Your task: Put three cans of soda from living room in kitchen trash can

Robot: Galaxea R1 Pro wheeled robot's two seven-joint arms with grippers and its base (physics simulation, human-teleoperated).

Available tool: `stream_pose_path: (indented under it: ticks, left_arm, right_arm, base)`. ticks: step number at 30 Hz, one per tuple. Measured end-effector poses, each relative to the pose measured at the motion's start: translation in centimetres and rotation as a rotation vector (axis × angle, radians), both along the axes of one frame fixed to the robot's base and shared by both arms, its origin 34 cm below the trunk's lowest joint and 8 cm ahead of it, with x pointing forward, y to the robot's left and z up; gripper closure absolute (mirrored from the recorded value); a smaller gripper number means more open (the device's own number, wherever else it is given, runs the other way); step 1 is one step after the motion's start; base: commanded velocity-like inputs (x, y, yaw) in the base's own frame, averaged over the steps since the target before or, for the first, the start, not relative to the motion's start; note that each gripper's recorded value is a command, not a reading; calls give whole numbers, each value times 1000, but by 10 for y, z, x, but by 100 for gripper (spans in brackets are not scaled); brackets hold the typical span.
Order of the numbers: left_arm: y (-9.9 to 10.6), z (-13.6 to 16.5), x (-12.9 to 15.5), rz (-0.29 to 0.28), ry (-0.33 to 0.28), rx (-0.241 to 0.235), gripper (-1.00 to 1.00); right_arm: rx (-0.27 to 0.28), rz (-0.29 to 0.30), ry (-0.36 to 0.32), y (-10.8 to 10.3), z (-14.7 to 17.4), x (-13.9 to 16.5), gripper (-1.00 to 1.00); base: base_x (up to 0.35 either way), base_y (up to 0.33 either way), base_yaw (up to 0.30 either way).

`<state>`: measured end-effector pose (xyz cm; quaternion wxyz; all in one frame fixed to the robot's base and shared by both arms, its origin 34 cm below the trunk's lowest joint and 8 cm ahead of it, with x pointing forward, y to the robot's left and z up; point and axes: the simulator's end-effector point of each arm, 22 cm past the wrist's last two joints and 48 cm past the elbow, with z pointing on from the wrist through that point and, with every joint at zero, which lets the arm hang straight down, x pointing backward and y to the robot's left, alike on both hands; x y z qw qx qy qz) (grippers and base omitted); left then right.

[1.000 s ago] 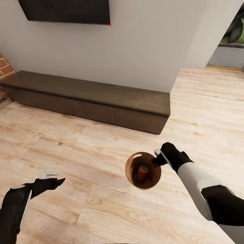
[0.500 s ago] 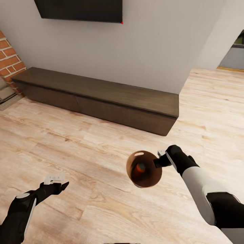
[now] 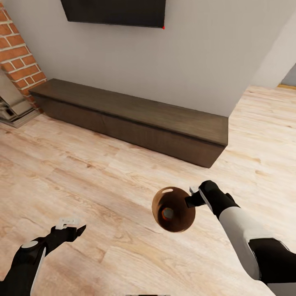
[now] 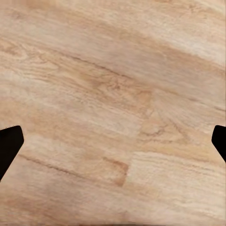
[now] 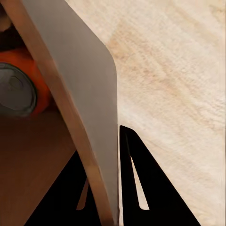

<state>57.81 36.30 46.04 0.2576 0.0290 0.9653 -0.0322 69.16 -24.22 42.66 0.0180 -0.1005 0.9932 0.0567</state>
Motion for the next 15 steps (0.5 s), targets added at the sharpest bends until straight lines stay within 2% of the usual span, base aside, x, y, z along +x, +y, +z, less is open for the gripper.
stream_pose_path:
  ticks: [6, 13, 15]
  left_arm:
    - [-3, -1, -1, 1, 1, -5, -100]
    - [-4, -1, -2, 1, 2, -7, -100]
    - [-4, -1, -1, 0, 1, -7, -100]
  right_arm:
    - [20, -5, 0, 5, -2, -3, 100]
    - [24, -3, 3, 4, -3, -4, 100]
    - [5, 10, 5, -2, -4, -6, 100]
  base:
    - [0, 0, 207]
    - [0, 0, 29]
    - [0, 0, 5]
